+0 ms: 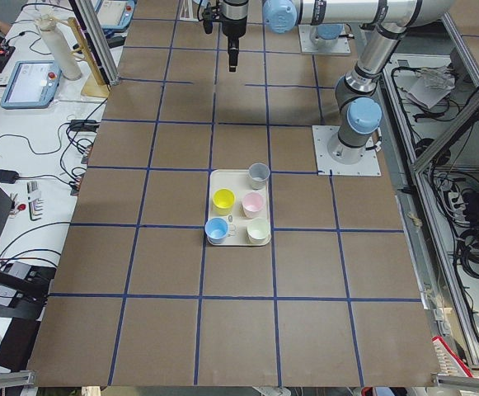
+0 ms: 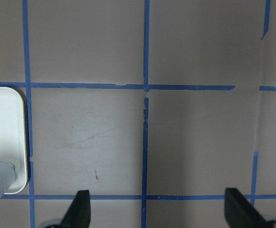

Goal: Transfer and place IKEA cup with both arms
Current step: 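Move the right gripper toward the light blue cup on the wire rack, then lower the right gripper and grasp the light blue cup on the rack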

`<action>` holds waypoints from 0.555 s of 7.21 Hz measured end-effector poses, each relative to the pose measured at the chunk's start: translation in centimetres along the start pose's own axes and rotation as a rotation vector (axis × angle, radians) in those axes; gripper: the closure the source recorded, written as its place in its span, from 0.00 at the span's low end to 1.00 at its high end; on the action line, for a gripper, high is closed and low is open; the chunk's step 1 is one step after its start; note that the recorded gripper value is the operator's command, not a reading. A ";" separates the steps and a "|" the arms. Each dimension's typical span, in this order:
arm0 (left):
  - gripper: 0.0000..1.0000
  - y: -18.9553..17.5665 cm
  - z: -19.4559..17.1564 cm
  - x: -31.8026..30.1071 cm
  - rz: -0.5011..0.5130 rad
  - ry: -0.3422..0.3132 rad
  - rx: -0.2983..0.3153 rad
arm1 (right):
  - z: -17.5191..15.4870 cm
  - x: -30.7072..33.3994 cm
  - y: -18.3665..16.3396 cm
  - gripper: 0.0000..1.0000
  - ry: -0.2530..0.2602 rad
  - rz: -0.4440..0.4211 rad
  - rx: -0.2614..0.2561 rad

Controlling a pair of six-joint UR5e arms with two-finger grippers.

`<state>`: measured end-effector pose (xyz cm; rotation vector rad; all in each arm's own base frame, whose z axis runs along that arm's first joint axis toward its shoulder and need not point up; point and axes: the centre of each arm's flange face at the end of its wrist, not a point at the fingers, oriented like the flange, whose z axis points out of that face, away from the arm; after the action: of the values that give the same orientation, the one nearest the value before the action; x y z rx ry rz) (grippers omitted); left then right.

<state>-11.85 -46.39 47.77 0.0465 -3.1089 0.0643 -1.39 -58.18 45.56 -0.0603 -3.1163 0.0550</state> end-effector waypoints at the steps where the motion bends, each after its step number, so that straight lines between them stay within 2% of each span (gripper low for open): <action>1: 0.00 0.0 0.0 -0.2 -0.003 0.001 0.000 | 1.5 2.6 -1.1 0.00 -0.021 -0.112 0.011; 2: 0.00 -0.1 0.0 -0.4 -0.006 0.001 0.000 | 3.1 5.1 -1.9 0.00 -0.042 -0.217 0.026; 4: 0.00 -0.1 0.0 -0.4 -0.007 0.002 0.000 | 6.0 9.6 -2.7 0.00 -0.089 -0.372 0.036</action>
<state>-11.41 -46.48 47.76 0.0575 -3.1069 0.0644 -11.22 -60.71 39.89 0.5344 -3.1523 0.1076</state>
